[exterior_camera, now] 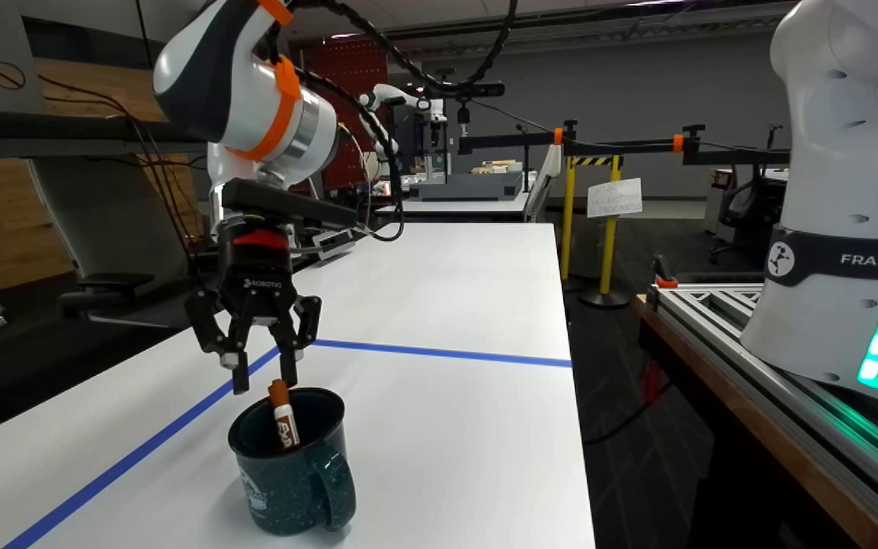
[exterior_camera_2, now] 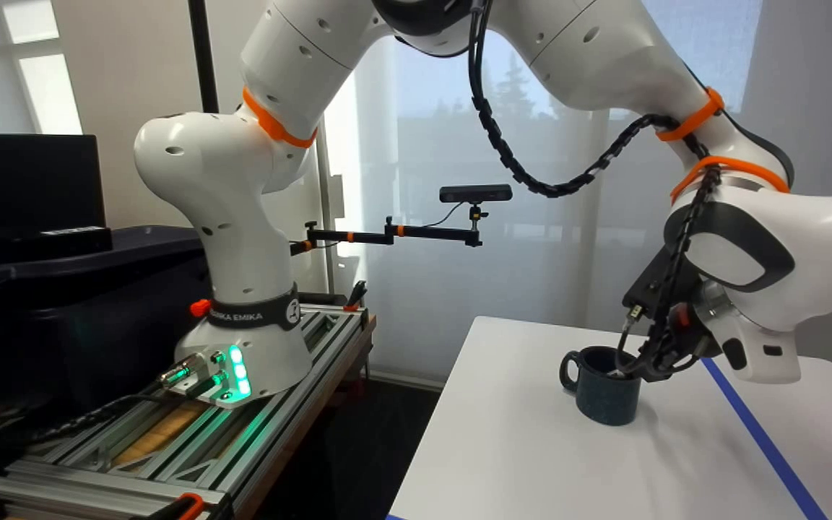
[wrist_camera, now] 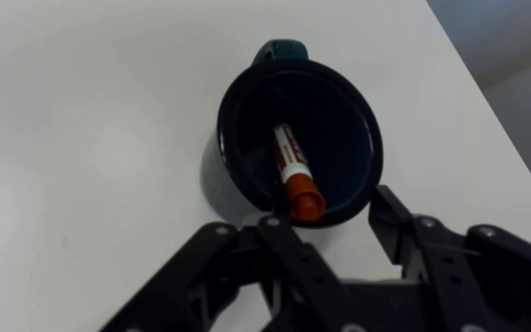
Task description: Take the marker out of the cup
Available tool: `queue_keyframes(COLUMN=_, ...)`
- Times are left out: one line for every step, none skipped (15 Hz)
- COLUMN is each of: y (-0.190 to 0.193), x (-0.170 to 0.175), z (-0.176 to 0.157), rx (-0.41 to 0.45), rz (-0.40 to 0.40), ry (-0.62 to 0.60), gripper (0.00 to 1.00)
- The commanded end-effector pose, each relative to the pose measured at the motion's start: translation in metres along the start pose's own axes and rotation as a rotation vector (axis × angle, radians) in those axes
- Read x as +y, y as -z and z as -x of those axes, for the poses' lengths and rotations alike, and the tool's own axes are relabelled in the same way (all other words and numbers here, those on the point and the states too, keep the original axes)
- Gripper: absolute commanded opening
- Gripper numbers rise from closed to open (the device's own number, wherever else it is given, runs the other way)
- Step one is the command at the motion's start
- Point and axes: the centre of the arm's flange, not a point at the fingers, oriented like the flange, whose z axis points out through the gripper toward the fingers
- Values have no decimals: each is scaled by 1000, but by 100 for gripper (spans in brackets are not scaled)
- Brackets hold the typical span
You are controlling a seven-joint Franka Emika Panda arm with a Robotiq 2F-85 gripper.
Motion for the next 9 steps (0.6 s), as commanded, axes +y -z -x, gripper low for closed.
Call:
queue_keyframes(y=-3, x=-6, z=1, rx=0, rz=16, ry=-15, gripper=50)
queue_keyframes(y=-3, x=-6, z=1, rx=0, rz=18, ry=-17, gripper=50)
queue_keyframes(y=-3, x=-6, z=2, rx=0, rz=19, ry=-19, gripper=48)
queue_keyframes(y=-3, x=-5, z=2, rx=-1, rz=20, ry=-20, gripper=34)
queue_keyframes(y=-3, x=-5, z=2, rx=0, rz=20, ry=-20, gripper=35)
queue_keyframes(y=-4, x=-4, z=2, rx=-2, rz=19, ry=-20, gripper=27)
queue_keyframes(y=-4, x=-3, z=1, rx=-1, rz=20, ry=-20, gripper=17)
queue_keyframes(y=-4, x=-3, z=1, rx=-3, rz=20, ry=-21, gripper=10)
queue_keyframes(y=-4, x=-3, z=1, rx=-3, rz=20, ry=-20, gripper=13)
